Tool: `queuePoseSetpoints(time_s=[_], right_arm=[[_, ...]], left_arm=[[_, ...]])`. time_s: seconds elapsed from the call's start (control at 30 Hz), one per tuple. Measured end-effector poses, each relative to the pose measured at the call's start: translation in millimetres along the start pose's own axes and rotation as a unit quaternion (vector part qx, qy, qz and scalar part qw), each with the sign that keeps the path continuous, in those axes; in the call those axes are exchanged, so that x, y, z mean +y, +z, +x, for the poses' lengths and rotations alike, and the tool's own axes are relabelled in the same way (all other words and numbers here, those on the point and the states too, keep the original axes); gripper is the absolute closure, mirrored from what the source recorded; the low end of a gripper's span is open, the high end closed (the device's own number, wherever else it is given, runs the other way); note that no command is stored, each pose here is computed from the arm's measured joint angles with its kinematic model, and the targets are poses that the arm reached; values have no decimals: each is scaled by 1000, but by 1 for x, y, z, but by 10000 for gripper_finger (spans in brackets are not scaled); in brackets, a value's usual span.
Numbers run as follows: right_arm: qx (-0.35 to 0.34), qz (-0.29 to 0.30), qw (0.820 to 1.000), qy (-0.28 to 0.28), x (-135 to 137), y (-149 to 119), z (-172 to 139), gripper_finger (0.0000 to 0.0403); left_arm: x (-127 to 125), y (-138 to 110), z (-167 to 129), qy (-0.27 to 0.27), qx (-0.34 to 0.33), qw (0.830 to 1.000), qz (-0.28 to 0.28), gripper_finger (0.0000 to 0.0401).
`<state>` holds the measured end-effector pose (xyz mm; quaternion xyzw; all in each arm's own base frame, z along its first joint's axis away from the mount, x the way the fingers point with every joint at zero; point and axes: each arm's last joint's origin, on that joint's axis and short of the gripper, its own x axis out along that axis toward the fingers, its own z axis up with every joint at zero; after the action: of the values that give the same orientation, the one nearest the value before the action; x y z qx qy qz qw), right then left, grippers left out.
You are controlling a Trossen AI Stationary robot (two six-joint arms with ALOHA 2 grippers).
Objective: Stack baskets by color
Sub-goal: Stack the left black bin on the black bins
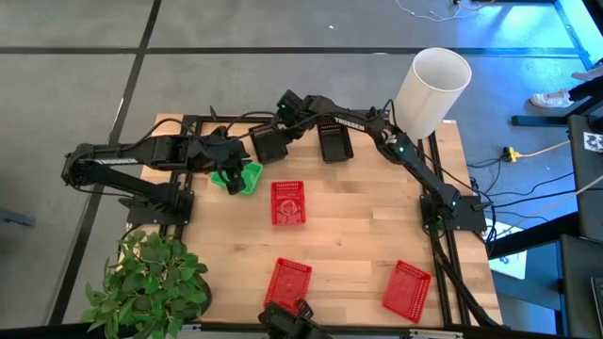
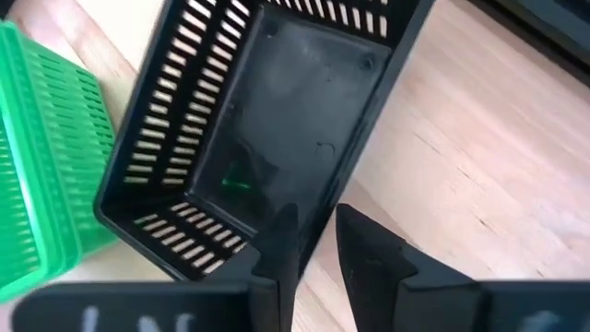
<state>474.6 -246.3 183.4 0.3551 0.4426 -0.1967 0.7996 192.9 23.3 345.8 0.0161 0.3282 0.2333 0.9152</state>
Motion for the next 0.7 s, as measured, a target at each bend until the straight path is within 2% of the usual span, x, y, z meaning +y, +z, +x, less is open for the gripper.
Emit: queuePoseSetpoints(time_s=[0.4,0.7], right_arm=[[8,-37,999,-16,-2,-2,0,397],[32,-49,998,-25,-4,-7,0,401]], left_arm=[[0,0,0,0,0,1000,0,343],[0,0,0,0,0,1000,0,343]])
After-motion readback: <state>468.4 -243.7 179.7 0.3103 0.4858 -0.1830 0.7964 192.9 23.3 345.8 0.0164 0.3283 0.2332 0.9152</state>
